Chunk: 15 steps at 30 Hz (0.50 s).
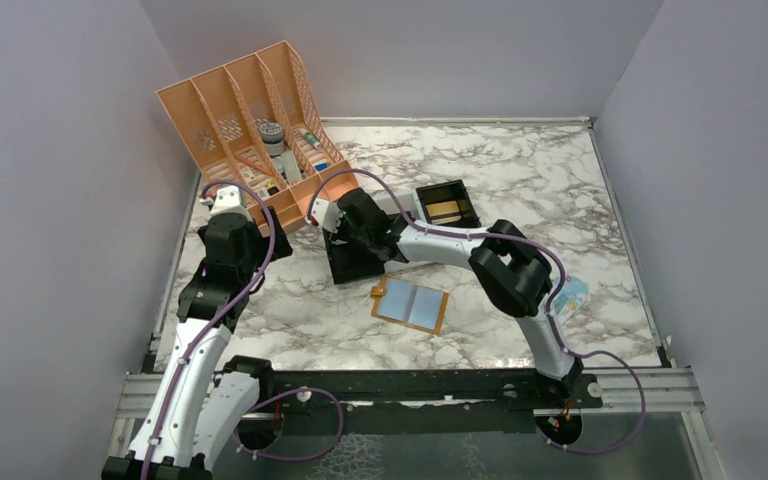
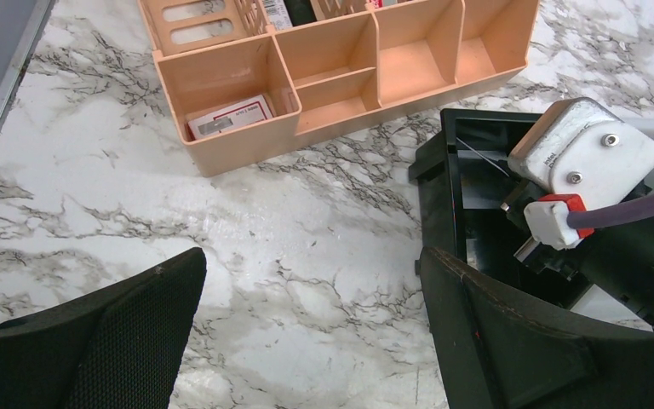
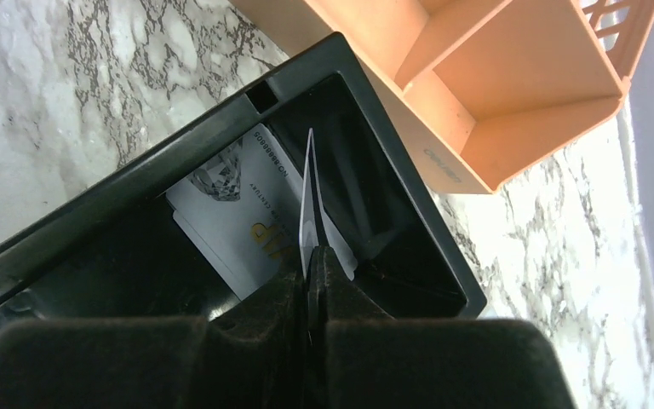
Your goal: Take the credit cards out of the card holder
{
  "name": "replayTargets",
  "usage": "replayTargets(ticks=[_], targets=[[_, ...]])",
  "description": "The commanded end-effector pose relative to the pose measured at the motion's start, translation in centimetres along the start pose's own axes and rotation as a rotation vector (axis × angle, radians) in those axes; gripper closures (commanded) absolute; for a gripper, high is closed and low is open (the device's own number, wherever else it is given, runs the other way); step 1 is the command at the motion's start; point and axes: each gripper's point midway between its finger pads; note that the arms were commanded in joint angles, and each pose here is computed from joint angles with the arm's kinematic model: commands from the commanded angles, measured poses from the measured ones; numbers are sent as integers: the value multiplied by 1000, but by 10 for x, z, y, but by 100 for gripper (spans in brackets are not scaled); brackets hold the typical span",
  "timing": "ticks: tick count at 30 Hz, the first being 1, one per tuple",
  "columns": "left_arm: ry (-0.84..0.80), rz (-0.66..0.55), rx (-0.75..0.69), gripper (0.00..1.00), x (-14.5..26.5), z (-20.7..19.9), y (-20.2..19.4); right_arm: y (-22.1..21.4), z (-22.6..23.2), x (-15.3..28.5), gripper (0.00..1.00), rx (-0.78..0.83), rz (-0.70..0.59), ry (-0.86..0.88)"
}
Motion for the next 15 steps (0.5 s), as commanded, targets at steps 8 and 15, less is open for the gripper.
replayTargets(ticks=[8,15], targets=[[17,-25,2,1,0,4,3,0,12,-4,83,45,19,76],[6,-6,-8,1,-3,2,0,5,15,-5,68,12,8,98]])
Point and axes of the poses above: each gripper's point midway between its finger pads, its own x axis back along the fingers, its own z axis along the line the jaws close on, y = z × x, and after that the axes turned 2 degrees about -x, right-handed
